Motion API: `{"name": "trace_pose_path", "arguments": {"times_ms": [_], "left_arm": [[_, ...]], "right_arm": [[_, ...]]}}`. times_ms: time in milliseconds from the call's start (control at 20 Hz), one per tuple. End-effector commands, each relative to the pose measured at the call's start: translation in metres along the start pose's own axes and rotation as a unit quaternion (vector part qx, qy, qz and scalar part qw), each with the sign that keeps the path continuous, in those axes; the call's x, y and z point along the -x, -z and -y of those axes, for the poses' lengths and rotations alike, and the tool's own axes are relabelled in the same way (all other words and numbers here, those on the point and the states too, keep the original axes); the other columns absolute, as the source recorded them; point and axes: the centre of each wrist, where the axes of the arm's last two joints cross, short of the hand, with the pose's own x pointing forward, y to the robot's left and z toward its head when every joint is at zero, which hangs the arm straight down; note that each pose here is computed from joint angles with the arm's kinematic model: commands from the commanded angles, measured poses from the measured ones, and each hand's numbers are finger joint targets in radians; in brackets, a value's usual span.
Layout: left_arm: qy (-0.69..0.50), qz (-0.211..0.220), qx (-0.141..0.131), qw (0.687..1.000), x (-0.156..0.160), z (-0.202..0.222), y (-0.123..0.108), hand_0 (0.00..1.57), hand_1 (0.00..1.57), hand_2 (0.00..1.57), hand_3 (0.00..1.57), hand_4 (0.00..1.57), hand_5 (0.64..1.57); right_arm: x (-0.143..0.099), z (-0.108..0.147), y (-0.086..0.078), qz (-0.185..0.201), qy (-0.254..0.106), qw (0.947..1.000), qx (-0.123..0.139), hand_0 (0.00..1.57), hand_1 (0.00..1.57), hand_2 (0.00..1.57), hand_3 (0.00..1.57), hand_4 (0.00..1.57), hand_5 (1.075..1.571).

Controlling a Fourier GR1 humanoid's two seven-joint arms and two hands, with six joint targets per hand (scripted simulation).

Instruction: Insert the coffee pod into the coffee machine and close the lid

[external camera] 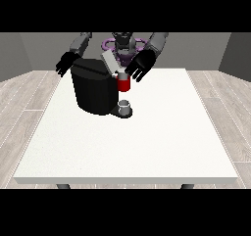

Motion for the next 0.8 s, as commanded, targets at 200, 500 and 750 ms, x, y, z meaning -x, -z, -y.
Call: {"name": "trace_pose_path", "arguments": {"times_ms": [200,500,750], "left_arm": [[0.045,0.001,0.048,0.998,0.015,0.007,-0.007,0.0,0.0,0.0,0.0,0.0,1.571],[0.048,-0.003,0.045,0.998,0.014,0.012,-0.007,0.0,0.0,0.0,0.0,0.0,1.571],[0.049,-0.013,0.061,0.997,0.012,0.006,-0.007,0.0,0.0,0.0,0.0,0.0,1.571]], "right_arm": [[0.005,0.008,-0.003,-0.006,-0.002,1.0,0.006,0.0,0.0,0.0,0.0,0.35,1.571],[0.005,-0.003,-0.006,-0.014,0.004,0.9998,0.013,0.0,0.0,0.0,0.0,0.38,1.571],[0.024,0.006,-0.015,-0.031,0.015,0.9993,0.017,0.0,0.0,0.0,0.0,0.36,1.571]]}}
